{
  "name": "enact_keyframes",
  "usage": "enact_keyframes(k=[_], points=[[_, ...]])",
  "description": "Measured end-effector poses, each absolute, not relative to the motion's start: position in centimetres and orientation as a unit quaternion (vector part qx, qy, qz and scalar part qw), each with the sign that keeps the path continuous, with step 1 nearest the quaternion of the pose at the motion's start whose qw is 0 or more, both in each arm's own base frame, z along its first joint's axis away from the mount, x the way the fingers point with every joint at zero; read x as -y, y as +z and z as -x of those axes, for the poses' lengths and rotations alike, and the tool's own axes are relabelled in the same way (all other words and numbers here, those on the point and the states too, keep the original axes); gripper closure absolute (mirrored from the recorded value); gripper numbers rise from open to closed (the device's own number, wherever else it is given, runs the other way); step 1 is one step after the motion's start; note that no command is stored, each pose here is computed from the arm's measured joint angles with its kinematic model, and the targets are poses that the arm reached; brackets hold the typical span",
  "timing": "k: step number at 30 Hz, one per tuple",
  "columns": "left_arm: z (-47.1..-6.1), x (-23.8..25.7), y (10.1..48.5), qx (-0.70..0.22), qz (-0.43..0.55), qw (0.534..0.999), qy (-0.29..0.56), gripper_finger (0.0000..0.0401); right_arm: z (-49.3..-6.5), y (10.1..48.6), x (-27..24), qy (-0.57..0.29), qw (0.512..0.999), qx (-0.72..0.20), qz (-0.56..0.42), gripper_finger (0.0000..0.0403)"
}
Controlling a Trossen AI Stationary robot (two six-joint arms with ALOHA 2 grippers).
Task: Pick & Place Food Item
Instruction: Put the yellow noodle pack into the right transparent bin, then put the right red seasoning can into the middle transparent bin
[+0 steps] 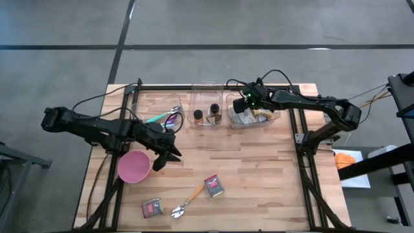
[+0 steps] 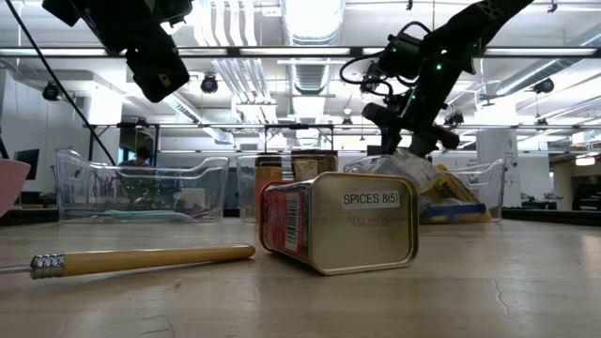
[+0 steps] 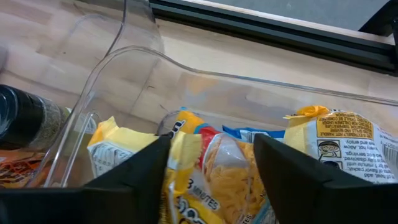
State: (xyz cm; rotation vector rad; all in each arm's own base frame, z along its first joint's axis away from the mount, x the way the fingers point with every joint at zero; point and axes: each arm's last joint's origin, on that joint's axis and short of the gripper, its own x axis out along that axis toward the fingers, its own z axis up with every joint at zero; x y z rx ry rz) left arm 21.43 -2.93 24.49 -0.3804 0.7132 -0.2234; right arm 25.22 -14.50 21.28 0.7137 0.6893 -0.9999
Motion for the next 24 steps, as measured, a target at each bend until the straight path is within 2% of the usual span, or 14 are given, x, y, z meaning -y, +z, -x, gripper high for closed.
enact_keyframes(k=[7,17,24], points=[[-21.4,2.9,24.4,-0.351,0.185,0.912,-0.107,0.0269,-25.2,21.4,14.4,-0.452,0.763,-0.315,-0.339,0.0124],[-21.3,2.9,24.4,-0.354,0.185,0.911,-0.107,0.0269,-24.7,22.9,14.1,-0.442,0.777,-0.287,-0.343,0.012],[-21.3,2.9,24.4,-0.354,0.185,0.911,-0.107,0.0269,-24.7,25.1,13.9,-0.409,0.814,-0.225,-0.346,0.012]])
